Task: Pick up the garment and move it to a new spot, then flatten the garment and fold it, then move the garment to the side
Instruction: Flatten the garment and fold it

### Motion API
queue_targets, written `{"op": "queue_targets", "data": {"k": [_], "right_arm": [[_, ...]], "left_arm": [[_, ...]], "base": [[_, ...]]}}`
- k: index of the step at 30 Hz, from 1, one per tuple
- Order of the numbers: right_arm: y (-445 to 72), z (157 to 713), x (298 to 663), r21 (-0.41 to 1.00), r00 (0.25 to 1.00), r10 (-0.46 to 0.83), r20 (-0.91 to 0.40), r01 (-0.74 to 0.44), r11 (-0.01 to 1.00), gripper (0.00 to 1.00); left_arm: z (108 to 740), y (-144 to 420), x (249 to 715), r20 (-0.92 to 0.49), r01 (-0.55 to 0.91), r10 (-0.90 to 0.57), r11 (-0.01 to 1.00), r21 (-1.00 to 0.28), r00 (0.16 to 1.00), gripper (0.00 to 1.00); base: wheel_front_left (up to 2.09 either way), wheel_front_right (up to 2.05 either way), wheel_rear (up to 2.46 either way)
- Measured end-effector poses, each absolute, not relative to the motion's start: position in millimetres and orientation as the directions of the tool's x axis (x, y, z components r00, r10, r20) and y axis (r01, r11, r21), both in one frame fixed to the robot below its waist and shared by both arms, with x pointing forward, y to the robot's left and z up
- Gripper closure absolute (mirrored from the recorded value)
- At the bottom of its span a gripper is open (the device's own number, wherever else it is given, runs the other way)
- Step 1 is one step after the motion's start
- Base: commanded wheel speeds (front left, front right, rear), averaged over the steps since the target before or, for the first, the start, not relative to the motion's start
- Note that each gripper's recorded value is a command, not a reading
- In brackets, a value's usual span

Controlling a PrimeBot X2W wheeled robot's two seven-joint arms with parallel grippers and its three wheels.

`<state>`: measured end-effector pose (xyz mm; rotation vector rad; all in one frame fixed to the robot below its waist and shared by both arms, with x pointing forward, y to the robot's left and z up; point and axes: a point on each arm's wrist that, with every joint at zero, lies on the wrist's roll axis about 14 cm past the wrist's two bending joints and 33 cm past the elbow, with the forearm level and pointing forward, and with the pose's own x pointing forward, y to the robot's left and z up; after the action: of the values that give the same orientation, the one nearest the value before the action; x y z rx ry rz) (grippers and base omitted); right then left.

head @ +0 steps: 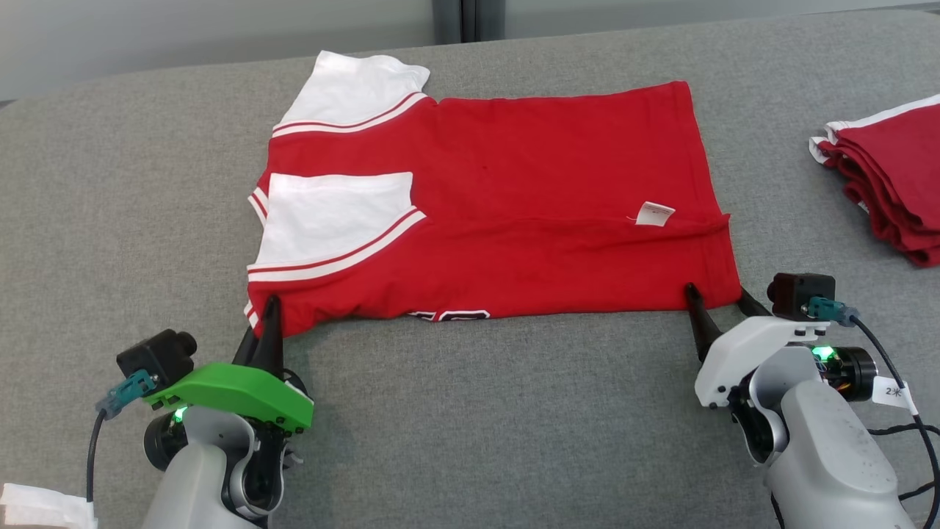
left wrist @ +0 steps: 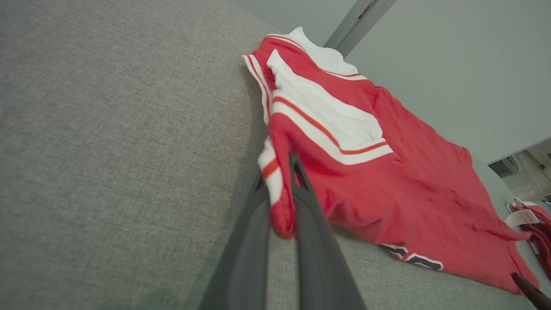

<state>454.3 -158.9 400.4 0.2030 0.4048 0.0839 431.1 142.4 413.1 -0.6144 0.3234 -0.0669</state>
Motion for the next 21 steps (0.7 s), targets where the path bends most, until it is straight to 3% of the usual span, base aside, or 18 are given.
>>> {"op": "queue_targets", "data": {"k": [2, 16, 21], "right_arm": [[-157, 402, 456, 0.233, 0.917, 0.125, -0.38, -0.036, 0.972, 1.0], [-164, 454, 476, 0.285, 0.967, 0.097, -0.235, -0.027, 0.958, 1.0], [-168, 474, 464, 0.324, 0.977, 0.095, -0.189, -0.03, 0.945, 1.0]], "left_arm": [[417, 142, 430, -0.266, -0.026, -0.159, 0.816, -0.578, 0.951, 1.0], [462, 132, 427, -0.133, 0.087, -0.2, 0.809, -0.581, 0.971, 1.0], [473, 128, 412, -0.113, 0.107, -0.213, 0.802, -0.588, 0.971, 1.0]], "base": [[0.0, 0.0, 0.0], [0.0, 0.0, 0.0], [0.0, 0.0, 0.0]]}}
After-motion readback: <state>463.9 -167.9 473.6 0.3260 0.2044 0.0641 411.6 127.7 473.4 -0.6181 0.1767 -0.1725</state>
